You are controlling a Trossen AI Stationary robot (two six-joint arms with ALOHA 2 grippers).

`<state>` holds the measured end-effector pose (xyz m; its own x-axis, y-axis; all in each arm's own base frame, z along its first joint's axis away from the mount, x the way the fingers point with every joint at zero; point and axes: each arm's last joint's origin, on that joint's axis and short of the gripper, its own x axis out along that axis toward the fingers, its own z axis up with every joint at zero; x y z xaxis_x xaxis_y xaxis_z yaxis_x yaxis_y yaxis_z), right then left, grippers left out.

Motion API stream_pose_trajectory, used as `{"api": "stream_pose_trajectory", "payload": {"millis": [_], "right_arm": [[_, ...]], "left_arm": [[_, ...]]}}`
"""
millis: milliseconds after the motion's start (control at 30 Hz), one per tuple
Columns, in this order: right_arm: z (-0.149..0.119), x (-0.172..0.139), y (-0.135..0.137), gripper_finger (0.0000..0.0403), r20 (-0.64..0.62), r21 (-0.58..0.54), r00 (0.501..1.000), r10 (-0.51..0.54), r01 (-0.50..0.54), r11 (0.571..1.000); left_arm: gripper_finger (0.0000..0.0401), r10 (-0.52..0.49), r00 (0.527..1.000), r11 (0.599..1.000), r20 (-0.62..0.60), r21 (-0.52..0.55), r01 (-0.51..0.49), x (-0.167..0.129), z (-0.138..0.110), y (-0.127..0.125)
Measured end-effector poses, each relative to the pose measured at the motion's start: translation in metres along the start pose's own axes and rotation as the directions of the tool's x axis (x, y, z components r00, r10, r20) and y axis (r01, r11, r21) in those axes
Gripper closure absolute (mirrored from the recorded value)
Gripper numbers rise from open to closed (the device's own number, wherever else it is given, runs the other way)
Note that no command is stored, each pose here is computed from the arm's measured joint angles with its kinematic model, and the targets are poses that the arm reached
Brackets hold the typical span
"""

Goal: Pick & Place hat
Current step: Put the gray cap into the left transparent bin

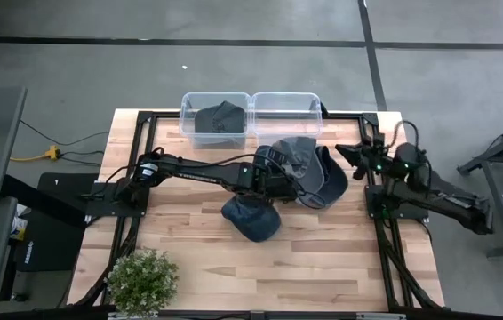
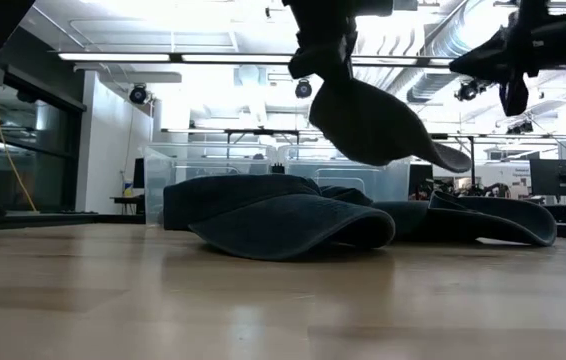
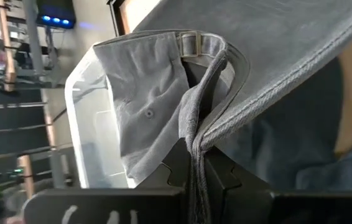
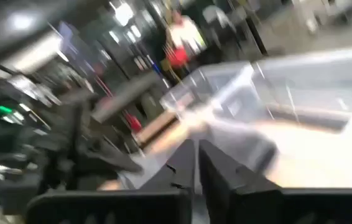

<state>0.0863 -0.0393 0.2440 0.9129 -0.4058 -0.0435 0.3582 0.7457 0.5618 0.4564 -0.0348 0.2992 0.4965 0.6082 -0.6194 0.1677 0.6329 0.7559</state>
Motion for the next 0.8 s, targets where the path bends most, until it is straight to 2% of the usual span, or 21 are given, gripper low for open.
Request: {"api": "stream_pose_trajectory", "payload": {"millis": [67, 200, 333, 433, 567, 800], "right_arm": [[0.006, 0.007, 0.005, 0.0346, -0.087, -0.003, 0.995, -0.048, 0.048, 0.999], [0.012, 0.027, 0.009, 0.0249, -0.259, -0.028, 0.959, -0.114, 0.110, 0.994], [0.017, 0.050, 0.013, 0.0146, -0.325, 0.002, 0.936, -0.136, 0.144, 0.990], [0.022, 0.064, 0.013, 0.0092, -0.351, 0.000, 0.920, -0.172, 0.183, 0.983], [0.024, 0.079, 0.004, 0.0064, -0.391, 0.034, 0.897, -0.205, 0.237, 0.971], [0.025, 0.095, -0.017, 0.0062, -0.435, 0.089, 0.880, -0.188, 0.250, 0.964]], "left_arm": [[0.0394, 0.015, 1.000, 0.999, -0.018, 0.031, -0.014, 0.000, -0.001, 0.000], [0.0394, 0.060, 0.997, 0.995, -0.044, 0.077, -0.057, 0.000, -0.002, 0.001], [0.0394, 0.089, 0.994, 0.989, -0.060, 0.125, -0.081, 0.000, -0.002, 0.002], [0.0394, 0.111, 0.991, 0.986, -0.072, 0.133, -0.101, 0.000, -0.003, 0.003], [0.0394, 0.142, 0.986, 0.983, -0.087, 0.134, -0.129, 0.000, -0.003, 0.004], [0.0394, 0.161, 0.983, 0.980, -0.093, 0.130, -0.148, -0.001, -0.003, 0.004]]}}
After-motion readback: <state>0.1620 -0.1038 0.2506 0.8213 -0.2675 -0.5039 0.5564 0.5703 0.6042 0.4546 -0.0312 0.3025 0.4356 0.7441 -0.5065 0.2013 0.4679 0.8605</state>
